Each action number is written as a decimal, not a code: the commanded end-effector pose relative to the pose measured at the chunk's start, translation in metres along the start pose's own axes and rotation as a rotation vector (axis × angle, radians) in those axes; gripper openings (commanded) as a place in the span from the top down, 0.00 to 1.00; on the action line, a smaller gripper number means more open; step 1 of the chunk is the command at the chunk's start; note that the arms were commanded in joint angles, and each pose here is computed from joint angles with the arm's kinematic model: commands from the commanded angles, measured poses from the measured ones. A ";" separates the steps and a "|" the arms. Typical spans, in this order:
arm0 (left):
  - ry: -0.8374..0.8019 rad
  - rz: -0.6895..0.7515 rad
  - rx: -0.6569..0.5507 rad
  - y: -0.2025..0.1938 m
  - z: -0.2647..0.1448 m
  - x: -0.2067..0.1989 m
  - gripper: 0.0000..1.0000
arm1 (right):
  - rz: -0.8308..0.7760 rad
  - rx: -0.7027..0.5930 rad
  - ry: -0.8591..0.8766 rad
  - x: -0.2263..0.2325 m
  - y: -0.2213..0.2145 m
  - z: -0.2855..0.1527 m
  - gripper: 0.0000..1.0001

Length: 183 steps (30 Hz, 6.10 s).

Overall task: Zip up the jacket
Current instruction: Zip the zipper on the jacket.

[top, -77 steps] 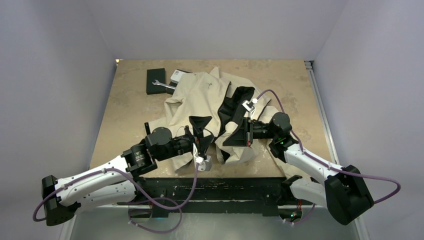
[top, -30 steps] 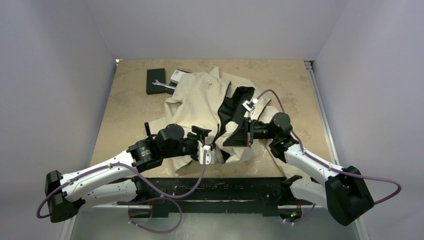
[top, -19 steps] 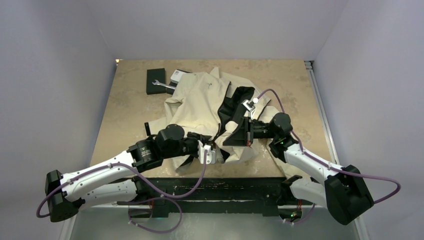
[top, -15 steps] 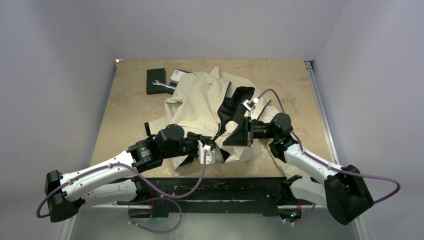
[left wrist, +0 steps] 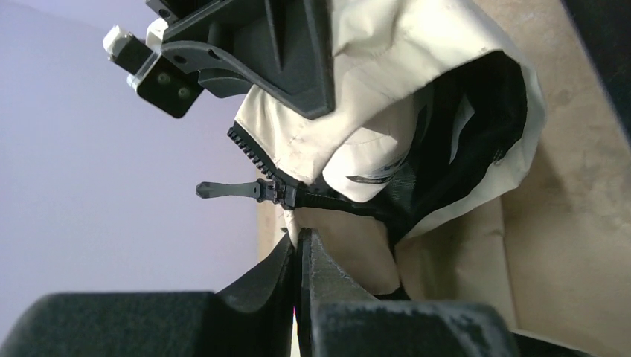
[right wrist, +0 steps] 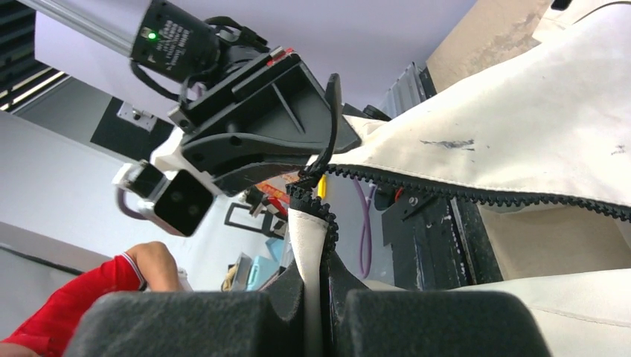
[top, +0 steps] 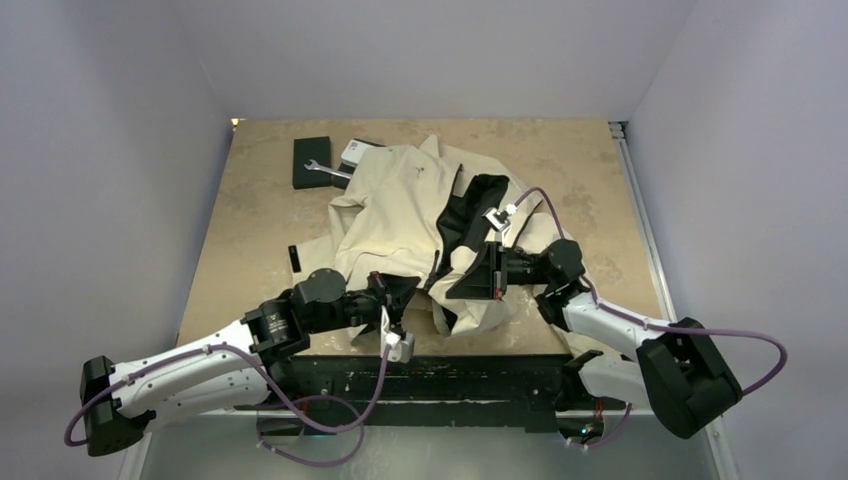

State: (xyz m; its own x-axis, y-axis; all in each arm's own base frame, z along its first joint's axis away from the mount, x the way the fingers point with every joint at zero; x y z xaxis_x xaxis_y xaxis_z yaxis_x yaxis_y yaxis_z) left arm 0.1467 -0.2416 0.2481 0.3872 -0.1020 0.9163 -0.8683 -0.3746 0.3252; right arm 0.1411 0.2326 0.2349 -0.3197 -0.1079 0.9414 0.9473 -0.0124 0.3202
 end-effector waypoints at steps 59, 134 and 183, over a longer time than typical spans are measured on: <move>0.116 -0.004 0.008 0.009 0.018 0.016 0.43 | 0.021 -0.098 0.028 0.003 -0.001 0.001 0.87; 0.053 0.128 -0.076 0.025 -0.001 0.002 1.00 | -0.067 -0.129 -0.058 0.005 0.039 0.018 0.51; 0.091 0.142 -0.128 0.036 -0.007 0.016 1.00 | -0.163 -0.150 -0.358 -0.038 0.064 0.017 1.00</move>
State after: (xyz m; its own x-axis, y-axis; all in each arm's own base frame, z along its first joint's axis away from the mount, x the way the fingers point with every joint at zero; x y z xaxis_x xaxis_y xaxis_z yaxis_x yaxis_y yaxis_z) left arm 0.1288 -0.2449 0.2485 0.2834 -0.1341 0.9496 -0.9165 -0.3295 0.2270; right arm 0.1969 0.2544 0.2235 -0.3779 0.1699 0.9101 0.9068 -0.1302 0.4009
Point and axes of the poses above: each gripper's point midway between its finger pads, its own z axis out along the fingers, its own x axis along the line the jaws close on, y = z × x, the point moved 4 cm from there along -z, back along the fingers, and after that the axes turned 12 degrees about z, right-handed, at the moved point
